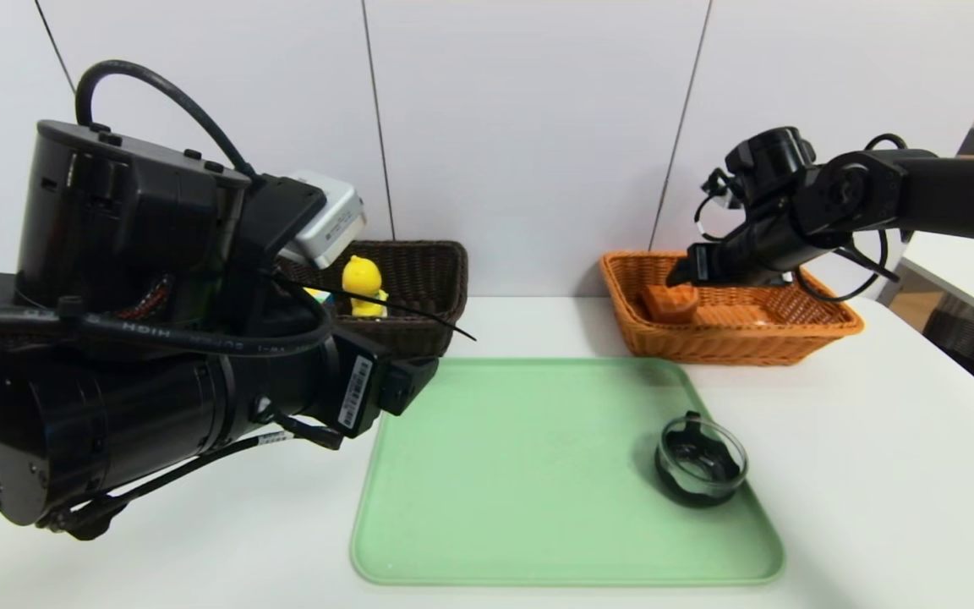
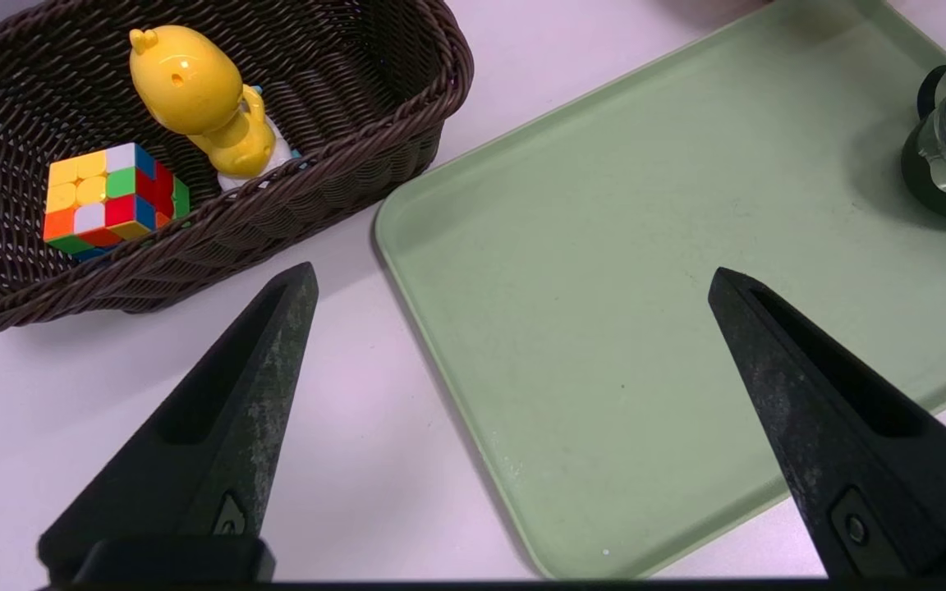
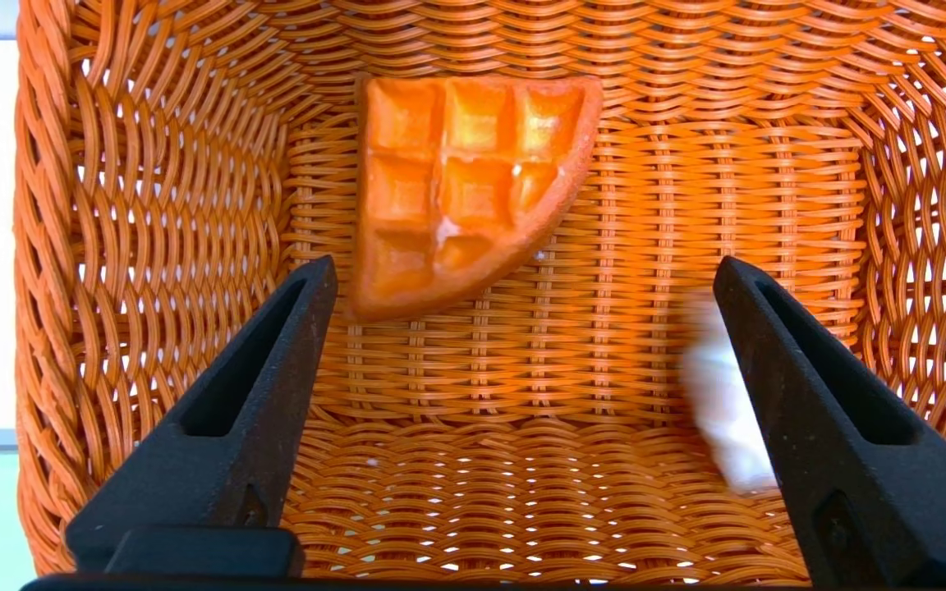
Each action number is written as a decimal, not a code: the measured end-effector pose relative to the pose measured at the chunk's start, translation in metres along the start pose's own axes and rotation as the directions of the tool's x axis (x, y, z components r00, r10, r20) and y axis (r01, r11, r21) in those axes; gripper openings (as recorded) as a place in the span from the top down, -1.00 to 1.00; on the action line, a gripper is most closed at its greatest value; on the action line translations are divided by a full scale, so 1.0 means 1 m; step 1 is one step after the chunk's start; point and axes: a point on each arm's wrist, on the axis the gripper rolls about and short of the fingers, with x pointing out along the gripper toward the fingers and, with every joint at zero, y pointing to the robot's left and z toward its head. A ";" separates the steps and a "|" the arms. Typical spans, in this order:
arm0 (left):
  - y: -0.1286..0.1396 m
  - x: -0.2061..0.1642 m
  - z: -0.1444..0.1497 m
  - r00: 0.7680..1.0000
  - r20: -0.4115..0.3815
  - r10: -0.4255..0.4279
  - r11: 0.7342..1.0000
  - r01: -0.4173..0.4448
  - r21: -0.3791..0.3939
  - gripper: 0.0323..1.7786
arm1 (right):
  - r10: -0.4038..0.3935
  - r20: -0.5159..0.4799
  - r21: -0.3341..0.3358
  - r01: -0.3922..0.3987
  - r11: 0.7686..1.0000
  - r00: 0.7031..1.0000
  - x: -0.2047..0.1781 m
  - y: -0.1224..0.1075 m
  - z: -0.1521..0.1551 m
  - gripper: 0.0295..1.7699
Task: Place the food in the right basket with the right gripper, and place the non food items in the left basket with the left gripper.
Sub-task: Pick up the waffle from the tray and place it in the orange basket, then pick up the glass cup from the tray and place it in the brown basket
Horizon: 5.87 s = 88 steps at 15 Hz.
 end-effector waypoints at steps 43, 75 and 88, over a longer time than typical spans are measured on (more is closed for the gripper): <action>-0.130 0.096 0.033 0.996 -0.055 -0.071 0.992 0.065 -0.105 -0.90 | 0.136 -0.018 0.134 -0.132 0.982 0.991 -0.195 0.001 -0.035 -0.91; -0.218 0.157 -0.015 0.973 -0.225 -0.042 0.996 0.023 -0.090 -0.90 | 0.093 -0.054 0.155 -0.084 0.984 0.994 -0.206 -0.018 -0.056 -0.92; -0.218 0.172 -0.025 0.973 -0.230 -0.007 0.994 -0.019 -0.111 -0.90 | 0.099 -0.084 0.141 -0.087 0.986 0.991 -0.206 -0.016 -0.066 -0.92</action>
